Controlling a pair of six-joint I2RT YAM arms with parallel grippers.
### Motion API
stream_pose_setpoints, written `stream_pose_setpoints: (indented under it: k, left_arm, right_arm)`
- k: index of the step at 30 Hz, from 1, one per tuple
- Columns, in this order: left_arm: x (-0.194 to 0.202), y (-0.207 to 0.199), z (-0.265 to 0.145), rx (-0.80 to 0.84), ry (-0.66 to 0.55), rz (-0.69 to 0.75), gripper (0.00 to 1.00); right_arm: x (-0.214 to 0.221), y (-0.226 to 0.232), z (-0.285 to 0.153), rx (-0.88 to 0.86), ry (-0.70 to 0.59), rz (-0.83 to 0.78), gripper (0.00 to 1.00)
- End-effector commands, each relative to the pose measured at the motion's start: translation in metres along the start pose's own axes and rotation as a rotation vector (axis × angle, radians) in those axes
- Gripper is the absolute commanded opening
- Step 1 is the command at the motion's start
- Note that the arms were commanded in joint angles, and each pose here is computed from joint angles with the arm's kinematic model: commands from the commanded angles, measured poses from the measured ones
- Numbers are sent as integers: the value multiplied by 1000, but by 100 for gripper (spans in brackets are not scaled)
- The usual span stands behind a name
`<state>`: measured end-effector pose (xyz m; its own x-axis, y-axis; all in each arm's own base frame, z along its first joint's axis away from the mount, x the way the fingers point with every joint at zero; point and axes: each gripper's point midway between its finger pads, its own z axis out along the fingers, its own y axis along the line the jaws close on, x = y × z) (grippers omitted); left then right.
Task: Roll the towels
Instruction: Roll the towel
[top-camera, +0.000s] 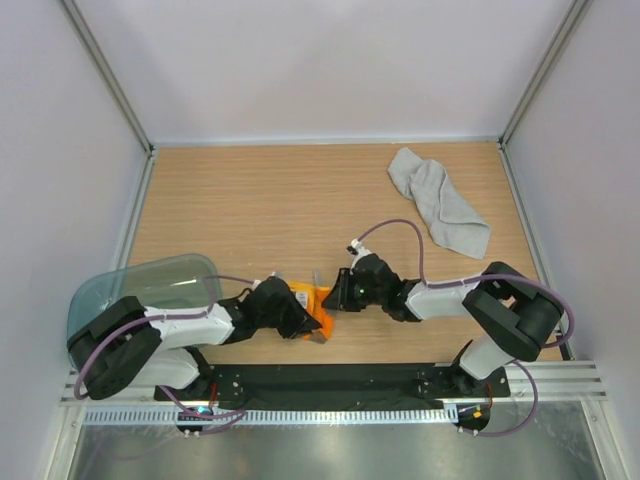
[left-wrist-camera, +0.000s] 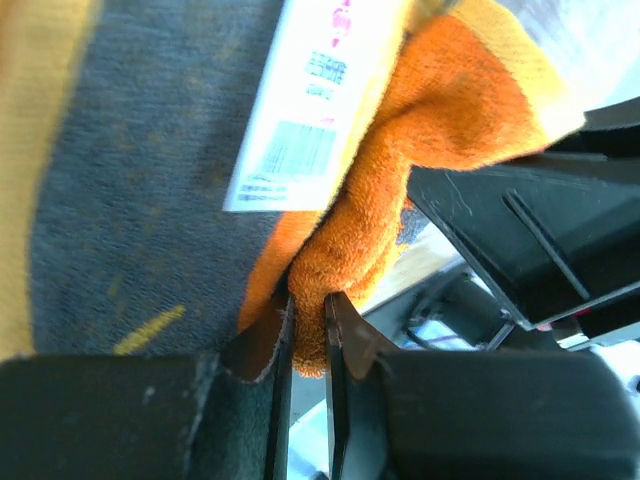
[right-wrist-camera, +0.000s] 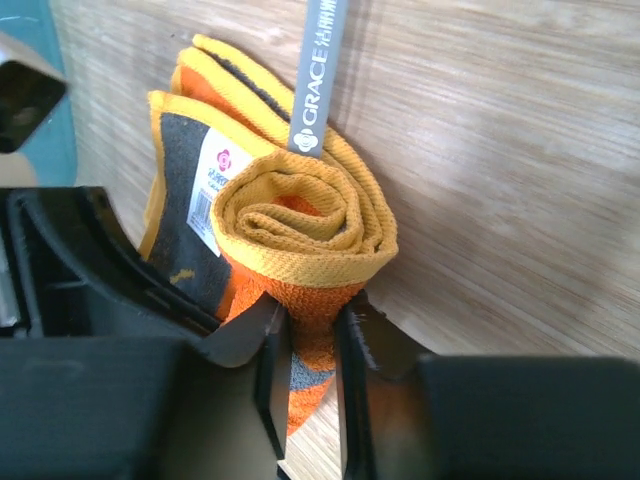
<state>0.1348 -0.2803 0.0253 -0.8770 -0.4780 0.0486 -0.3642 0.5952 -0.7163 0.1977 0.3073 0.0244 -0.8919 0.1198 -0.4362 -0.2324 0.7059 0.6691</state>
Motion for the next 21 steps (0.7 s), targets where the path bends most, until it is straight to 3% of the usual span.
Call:
stream_pose_setpoints:
  k: [1, 6, 11, 12, 21]
  left_arm:
    - [3, 52, -11, -248, 7, 148, 0]
    - [2, 52, -8, -309, 4, 281, 0]
    - [0, 53, 11, -369, 34, 433, 0]
    - [0, 38, 17, -349, 38, 454, 0]
    - [0, 43, 35, -443, 89, 535, 0]
  right_arm:
    - [-15, -30, 5, 182, -66, 12, 22]
    - [-29, -46, -13, 317, -140, 46, 15]
    - [-33, -77, -56, 540, -203, 86, 13]
    - [-26, -87, -67, 595, -188, 87, 13]
    - [-26, -98, -100, 681, -224, 90, 14]
